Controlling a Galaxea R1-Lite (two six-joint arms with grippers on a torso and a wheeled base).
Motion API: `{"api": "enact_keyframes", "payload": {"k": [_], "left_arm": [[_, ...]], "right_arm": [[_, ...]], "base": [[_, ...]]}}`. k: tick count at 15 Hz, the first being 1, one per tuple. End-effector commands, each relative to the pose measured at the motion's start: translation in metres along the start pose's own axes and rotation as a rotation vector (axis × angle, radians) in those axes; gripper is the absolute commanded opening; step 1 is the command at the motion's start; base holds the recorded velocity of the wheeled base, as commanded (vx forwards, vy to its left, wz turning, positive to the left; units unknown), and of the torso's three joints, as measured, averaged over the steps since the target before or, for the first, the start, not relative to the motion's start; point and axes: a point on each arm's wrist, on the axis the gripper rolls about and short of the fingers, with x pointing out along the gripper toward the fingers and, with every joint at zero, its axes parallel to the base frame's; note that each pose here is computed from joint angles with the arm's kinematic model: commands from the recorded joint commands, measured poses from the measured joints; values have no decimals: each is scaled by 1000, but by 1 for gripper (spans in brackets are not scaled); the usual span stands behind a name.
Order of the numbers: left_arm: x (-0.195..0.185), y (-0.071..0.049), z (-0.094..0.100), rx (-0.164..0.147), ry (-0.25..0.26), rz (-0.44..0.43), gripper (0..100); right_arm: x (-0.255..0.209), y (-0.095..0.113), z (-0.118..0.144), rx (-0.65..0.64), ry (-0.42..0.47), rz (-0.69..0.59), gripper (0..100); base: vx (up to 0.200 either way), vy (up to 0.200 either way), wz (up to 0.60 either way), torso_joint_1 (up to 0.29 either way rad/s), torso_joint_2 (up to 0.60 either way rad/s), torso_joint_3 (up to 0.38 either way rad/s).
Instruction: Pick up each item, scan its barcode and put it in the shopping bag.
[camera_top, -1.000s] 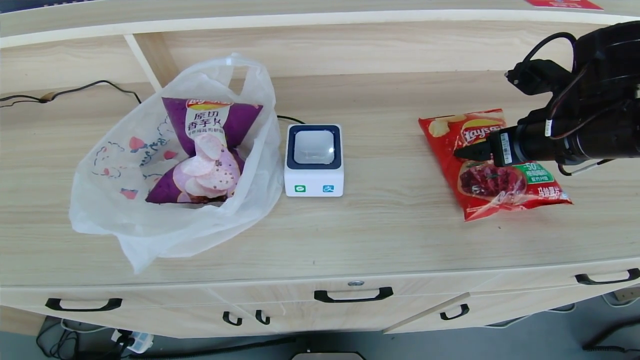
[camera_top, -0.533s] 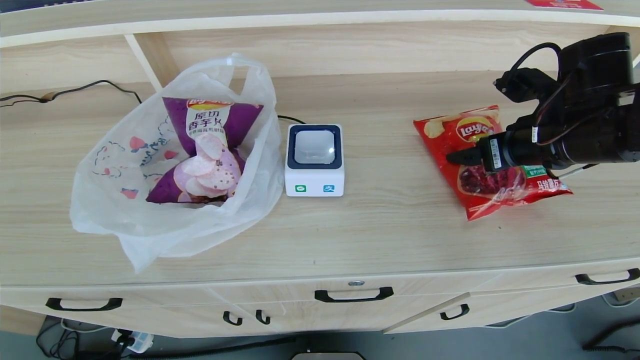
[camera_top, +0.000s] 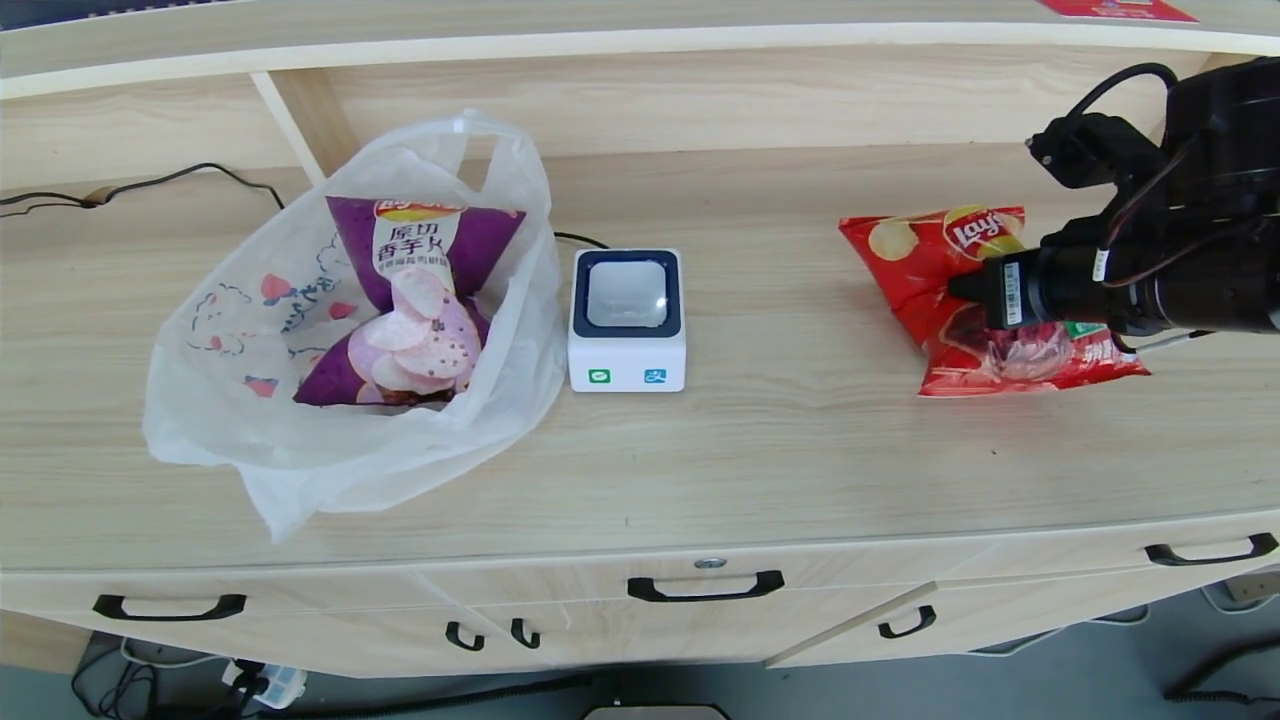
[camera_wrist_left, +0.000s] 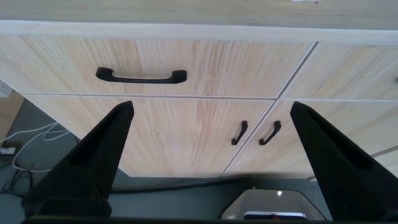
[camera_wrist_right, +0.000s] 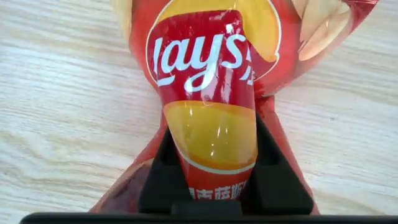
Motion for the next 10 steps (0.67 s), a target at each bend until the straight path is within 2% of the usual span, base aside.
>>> {"api": "enact_keyframes", "payload": {"k": [1,5,10], "left_arm": [[0,0,0,0,1,1,100],[0,0,0,0,1,1,100],[0,0,0,0,1,1,100]], "right_arm": [[-1,0,1,3,-2,7,0],[-10,0,10,6,-50,32,0],[-42,0,17,68,-120,140,0]], "base": [[0,0,0,0,0,0],[0,0,0,0,0,0],[0,0,0,0,0,0]]}}
